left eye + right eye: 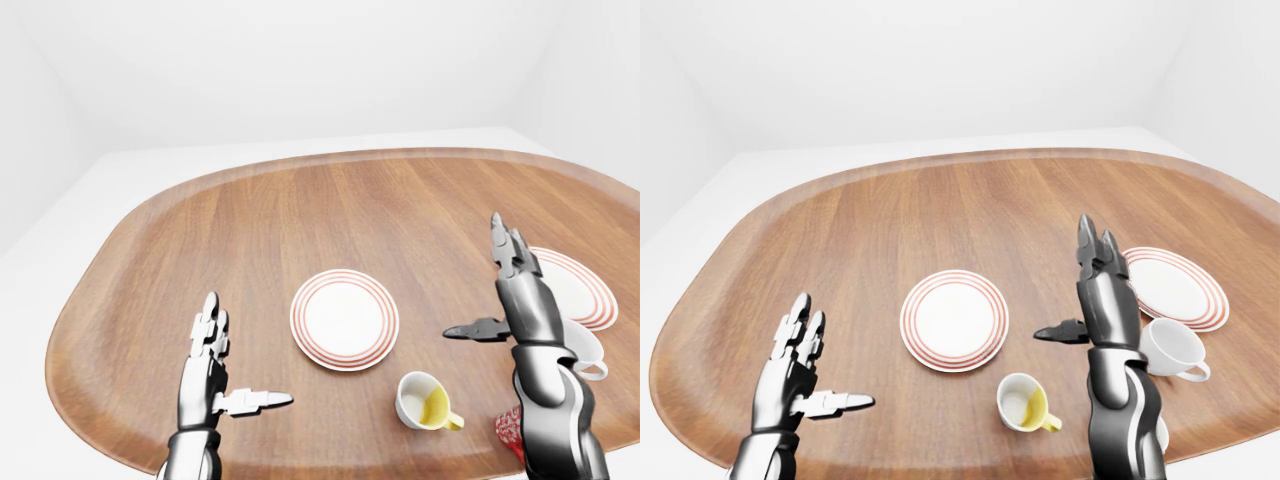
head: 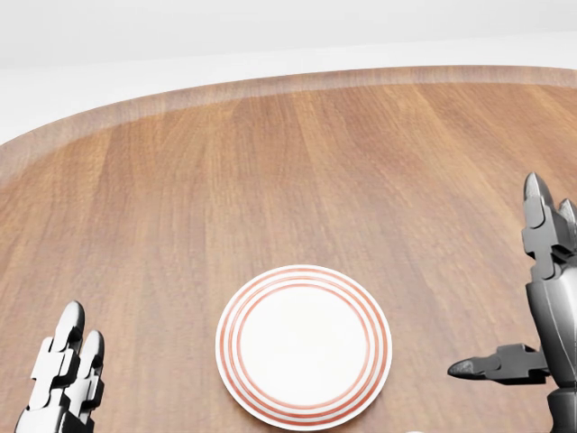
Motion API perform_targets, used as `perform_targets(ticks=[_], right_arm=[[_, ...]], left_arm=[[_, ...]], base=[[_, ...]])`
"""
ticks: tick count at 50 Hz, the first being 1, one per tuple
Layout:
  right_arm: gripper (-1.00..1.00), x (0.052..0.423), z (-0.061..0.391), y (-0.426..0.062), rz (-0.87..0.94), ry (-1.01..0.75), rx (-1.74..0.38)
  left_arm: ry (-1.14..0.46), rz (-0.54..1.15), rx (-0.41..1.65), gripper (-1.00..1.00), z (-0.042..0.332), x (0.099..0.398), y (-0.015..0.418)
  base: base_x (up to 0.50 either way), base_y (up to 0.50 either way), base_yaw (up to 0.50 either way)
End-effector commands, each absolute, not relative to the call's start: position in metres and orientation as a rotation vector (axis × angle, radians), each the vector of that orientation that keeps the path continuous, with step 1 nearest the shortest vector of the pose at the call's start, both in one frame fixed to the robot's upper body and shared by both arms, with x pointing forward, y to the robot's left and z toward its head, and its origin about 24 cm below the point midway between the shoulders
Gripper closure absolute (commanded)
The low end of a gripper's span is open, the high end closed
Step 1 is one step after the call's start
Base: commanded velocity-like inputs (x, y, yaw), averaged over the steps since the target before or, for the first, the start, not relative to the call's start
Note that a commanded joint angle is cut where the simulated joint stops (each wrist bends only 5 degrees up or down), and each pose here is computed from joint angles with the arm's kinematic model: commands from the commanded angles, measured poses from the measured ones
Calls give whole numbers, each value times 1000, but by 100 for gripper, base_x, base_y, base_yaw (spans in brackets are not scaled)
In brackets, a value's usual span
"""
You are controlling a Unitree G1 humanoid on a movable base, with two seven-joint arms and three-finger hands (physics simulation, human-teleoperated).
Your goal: Put the red mug on the left plate.
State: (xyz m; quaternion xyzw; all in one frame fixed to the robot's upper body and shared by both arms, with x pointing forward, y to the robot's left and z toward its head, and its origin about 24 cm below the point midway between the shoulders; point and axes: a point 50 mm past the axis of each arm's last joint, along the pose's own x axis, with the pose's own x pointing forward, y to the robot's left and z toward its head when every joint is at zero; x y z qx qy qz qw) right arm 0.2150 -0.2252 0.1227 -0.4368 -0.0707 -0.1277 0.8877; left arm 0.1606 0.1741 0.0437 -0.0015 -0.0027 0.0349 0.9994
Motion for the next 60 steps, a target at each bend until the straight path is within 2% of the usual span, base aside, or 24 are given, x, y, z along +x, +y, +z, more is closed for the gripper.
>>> perform_targets(ticks=[1,7,14,20,25,26,32,38,47,50,56,60], right_arm=[[-100,208,138,-255,-274,59,-1295],[-100,181,114,-269,-276,372,-1454],[-100,124,97,-300,-427,631,-1329],[-100,90,86,-321,-535,734,-1202],[-100,67,80,-335,-609,763,-1071],[-100,52,80,-344,-667,780,-1027],[-100,24,75,-361,-774,827,-940],[-100,21,70,-366,-778,804,-867],[-100,46,64,-361,-619,795,-859],[-100,56,60,-370,-567,849,-907],[-100,58,62,-390,-588,848,-893],[-100,63,61,-383,-530,814,-859]], left_arm=[[-10,72,0,-100,44,162,174],[-12,72,0,-100,45,162,174],[-14,76,-3,-100,45,163,175],[-15,77,-4,-100,45,163,176],[-14,78,-4,-100,45,163,176],[-14,77,-4,-100,45,163,175],[-11,73,1,-100,44,163,174],[-13,73,3,-100,44,164,174],[-16,73,5,-100,45,165,174],[-17,73,8,-100,45,165,174],[-18,73,10,-100,45,166,173],[-19,73,7,-100,45,166,173]], base=[[0,0,0],[0,0,0],[0,0,0],[0,0,0],[0,0,0],[0,0,0],[0,0,0],[0,0,0],[0,0,0],[0,0,0],[0,0,0],[0,0,0]])
